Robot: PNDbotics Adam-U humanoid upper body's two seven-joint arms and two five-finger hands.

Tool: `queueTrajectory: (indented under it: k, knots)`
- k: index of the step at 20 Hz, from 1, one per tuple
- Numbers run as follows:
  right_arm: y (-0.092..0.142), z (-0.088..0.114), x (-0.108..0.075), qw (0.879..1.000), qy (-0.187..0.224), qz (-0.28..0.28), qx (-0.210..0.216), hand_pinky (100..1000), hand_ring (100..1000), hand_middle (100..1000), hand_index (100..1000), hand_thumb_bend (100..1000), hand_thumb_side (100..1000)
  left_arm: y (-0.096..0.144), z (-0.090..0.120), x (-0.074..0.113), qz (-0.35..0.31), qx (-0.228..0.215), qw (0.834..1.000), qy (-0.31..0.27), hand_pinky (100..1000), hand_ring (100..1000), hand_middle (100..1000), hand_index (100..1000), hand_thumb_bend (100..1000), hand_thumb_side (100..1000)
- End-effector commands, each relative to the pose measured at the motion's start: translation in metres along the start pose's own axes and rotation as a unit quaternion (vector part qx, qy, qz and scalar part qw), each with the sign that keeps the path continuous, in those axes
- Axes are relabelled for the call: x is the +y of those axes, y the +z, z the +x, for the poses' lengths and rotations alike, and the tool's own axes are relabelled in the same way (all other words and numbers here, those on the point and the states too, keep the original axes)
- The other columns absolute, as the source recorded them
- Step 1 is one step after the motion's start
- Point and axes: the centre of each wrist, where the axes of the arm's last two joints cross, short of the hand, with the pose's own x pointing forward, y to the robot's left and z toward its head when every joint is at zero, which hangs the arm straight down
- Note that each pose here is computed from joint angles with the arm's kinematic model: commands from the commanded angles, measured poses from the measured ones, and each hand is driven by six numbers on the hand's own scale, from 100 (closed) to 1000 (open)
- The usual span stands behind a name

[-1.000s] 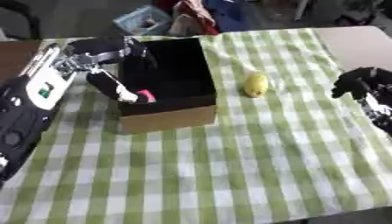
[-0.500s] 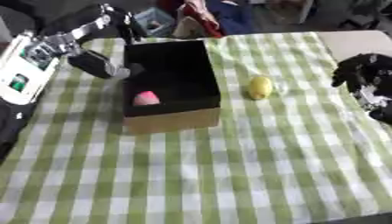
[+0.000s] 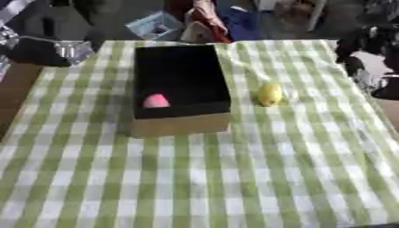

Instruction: Pick up objects on the table and place them in the box.

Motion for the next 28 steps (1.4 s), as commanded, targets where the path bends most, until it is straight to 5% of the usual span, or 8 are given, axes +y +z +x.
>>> queueTrajectory:
  k: [1,9,12,19,28]
  knots:
    - [0.000,-0.006,-0.021,0.999,0.039,0.024,0.015,722,602,629,767,100,303,0.014,0.016,0.012,0.035,0.004,0.999,0.004,588,513,532,711,229,261]
    - [-0.006,-0.031,-0.024,0.994,0.075,0.068,0.044,732,627,660,816,100,323,0.049,0.018,-0.004,0.057,0.047,0.997,0.027,585,510,529,709,206,302]
    - [-0.008,-0.040,-0.019,0.991,0.089,0.081,0.052,739,654,686,829,100,398,0.055,0.019,-0.009,0.055,0.052,0.997,0.028,586,511,530,711,204,319]
    - [-0.019,-0.061,-0.002,0.985,0.124,0.093,0.077,771,735,753,859,244,453,0.066,0.016,-0.020,0.049,0.069,0.996,0.033,588,512,532,714,203,343]
    - [-0.028,-0.080,0.021,0.976,0.157,0.107,0.107,837,822,818,865,303,479,0.071,0.013,-0.031,0.037,0.081,0.995,0.039,593,515,536,718,197,365]
